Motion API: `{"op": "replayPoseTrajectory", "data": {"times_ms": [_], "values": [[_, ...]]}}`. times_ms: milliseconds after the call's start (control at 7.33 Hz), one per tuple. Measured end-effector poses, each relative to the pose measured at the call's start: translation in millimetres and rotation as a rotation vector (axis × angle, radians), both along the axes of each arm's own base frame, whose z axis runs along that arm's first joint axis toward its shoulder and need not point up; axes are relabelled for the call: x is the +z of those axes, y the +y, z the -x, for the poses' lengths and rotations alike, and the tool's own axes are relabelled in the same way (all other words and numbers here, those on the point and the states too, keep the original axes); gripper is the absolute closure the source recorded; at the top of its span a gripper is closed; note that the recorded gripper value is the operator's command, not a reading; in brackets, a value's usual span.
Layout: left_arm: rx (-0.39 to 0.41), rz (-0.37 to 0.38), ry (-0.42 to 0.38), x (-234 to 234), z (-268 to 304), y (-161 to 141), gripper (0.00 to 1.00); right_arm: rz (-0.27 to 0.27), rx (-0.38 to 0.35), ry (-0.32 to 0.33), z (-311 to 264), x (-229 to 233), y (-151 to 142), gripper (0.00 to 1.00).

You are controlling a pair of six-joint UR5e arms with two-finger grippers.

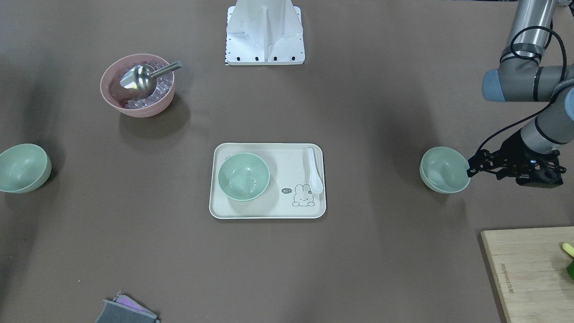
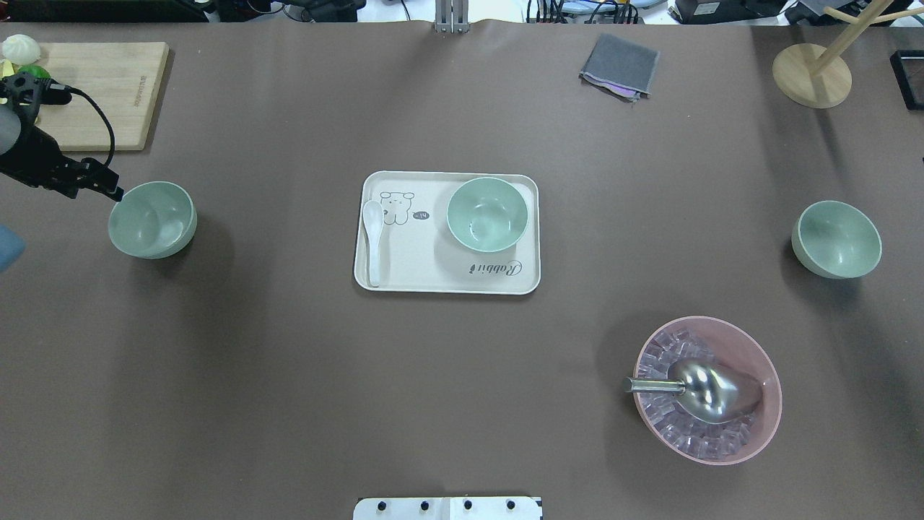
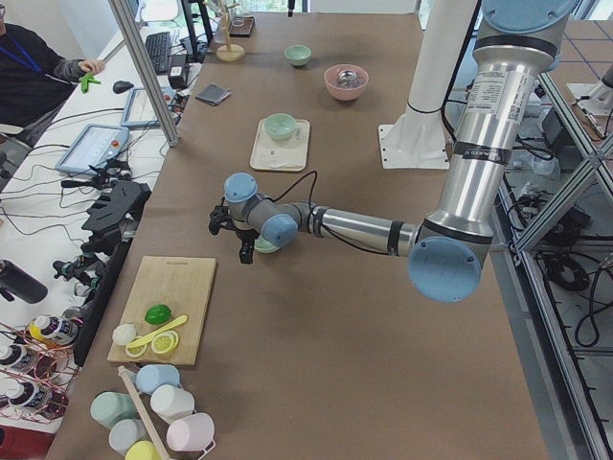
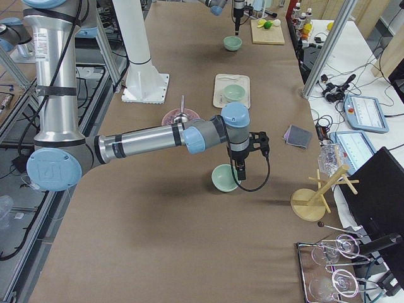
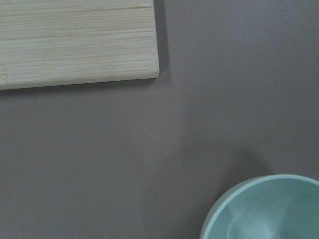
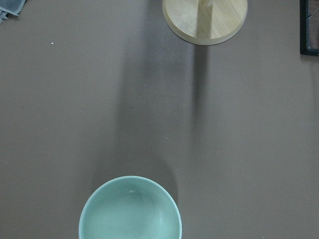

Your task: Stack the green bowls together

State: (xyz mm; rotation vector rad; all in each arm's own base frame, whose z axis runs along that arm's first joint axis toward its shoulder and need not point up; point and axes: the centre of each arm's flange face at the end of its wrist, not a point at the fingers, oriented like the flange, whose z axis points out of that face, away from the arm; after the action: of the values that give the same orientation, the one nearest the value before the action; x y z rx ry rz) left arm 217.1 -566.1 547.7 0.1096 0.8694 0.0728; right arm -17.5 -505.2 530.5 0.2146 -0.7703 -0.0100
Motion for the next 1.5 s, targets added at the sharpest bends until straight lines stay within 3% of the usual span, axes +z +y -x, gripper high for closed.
{"op": "replayPoseTrajectory", "data": {"times_ms": [409,545,682,818,1500], "values": [[0.031,-0.001,0.005,-0.2,-16.7,8.1,0.27,0.000,0.000,0.000,0.1,-0.2,-0.1,0.00],[0.041,0.000,0.005,0.9,-21.1,11.1,0.51,0.001,0.000,0.000,0.1,-0.1,-0.1,0.00],[0.047,0.001,0.004,1.6,-24.5,13.3,0.96,0.000,0.000,0.000,0.1,-0.2,-0.1,0.00],[0.050,0.002,0.005,1.0,-26.1,14.6,1.00,0.000,0.000,0.000,0.1,-0.2,-0.2,0.00],[0.034,0.011,0.014,-7.5,-24.6,17.8,1.00,0.000,0.000,0.000,0.1,-0.2,-0.2,0.00]]}}
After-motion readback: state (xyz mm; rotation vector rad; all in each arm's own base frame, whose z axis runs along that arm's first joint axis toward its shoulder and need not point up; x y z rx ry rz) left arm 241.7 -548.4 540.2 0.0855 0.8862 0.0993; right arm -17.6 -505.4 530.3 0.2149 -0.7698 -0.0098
